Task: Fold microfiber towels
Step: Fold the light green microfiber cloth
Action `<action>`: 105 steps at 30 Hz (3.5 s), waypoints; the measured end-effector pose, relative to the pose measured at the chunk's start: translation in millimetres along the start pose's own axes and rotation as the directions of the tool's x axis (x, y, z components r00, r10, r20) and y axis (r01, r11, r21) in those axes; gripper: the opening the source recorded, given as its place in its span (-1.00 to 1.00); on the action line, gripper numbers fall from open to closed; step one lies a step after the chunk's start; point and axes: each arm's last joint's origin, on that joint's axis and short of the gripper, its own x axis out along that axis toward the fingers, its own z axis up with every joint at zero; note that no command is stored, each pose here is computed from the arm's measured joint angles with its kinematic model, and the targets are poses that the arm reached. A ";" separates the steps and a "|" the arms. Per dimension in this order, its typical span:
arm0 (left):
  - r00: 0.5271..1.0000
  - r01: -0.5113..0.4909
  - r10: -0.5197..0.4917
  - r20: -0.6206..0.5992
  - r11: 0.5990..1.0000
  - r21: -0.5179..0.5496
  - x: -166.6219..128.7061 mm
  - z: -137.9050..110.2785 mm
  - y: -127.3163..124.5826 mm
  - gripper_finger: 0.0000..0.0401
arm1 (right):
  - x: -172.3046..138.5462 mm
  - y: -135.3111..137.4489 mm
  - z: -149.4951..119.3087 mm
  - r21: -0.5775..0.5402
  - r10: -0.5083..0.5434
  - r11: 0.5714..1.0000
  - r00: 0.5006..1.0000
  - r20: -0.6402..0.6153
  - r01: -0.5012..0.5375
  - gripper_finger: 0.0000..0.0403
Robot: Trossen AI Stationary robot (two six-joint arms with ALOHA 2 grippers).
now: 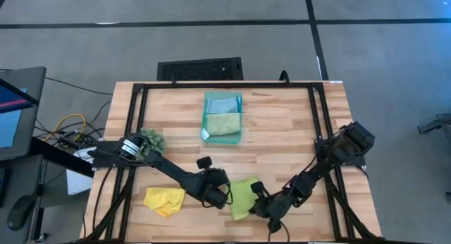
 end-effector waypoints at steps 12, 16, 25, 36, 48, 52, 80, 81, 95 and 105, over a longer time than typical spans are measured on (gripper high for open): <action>0.955 0.203 -0.218 0.199 0.975 0.093 11.2 0.1 -18.4 -0.89 | -19.8 -18.7 17.8 0.110 0.020 0.994 0.999 0.036 -0.024 -0.91; 0.952 0.216 -0.230 0.201 0.972 0.092 10.9 0.7 -19.0 -0.89 | -12.7 -39.3 13.8 0.188 -0.014 0.982 1.000 -0.011 0.016 -0.92; 0.948 0.228 -0.242 0.204 0.969 0.094 10.5 1.3 -20.0 -0.89 | -4.7 -78.0 6.5 0.262 -0.040 0.963 0.996 -0.082 0.060 -0.90; 0.930 0.261 -0.298 0.216 0.948 0.182 -2.6 1.6 -31.7 -0.89 | -11.6 -88.0 8.1 0.290 -0.030 0.955 0.994 -0.104 0.059 -0.93; 0.921 0.267 -0.304 0.246 0.948 0.173 -3.9 4.3 -33.1 -0.89 | -12.5 -91.7 12.7 0.292 -0.036 0.955 0.998 -0.057 0.051 -0.93; 0.918 0.268 -0.307 0.252 0.947 0.178 -4.3 4.9 -33.6 -0.89 | -8.1 -96.0 1.2 0.293 -0.046 0.953 0.995 -0.083 0.069 -0.92; 0.930 0.324 -0.345 0.125 0.931 0.166 -26.3 -20.0 -45.9 -0.89 | -3.4 -99.7 5.1 0.290 -0.023 0.957 1.000 0.013 0.018 -0.92; 0.927 0.329 -0.351 0.130 0.930 0.161 -24.8 -18.8 -45.3 -0.89 | -3.2 -100.1 5.1 0.287 -0.023 0.958 1.000 0.013 0.018 -0.93; 0.917 0.311 -0.340 0.210 0.937 0.160 -14.3 -13.2 -42.9 -0.89 | 21.1 -103.8 -15.2 0.288 -0.026 0.957 0.998 -0.055 0.041 -0.90; 0.962 0.207 -0.227 0.155 0.969 0.133 -48.9 -14.4 -30.6 -0.89 | 19.3 -102.6 -4.4 0.266 -0.032 0.964 0.998 0.045 0.019 -0.52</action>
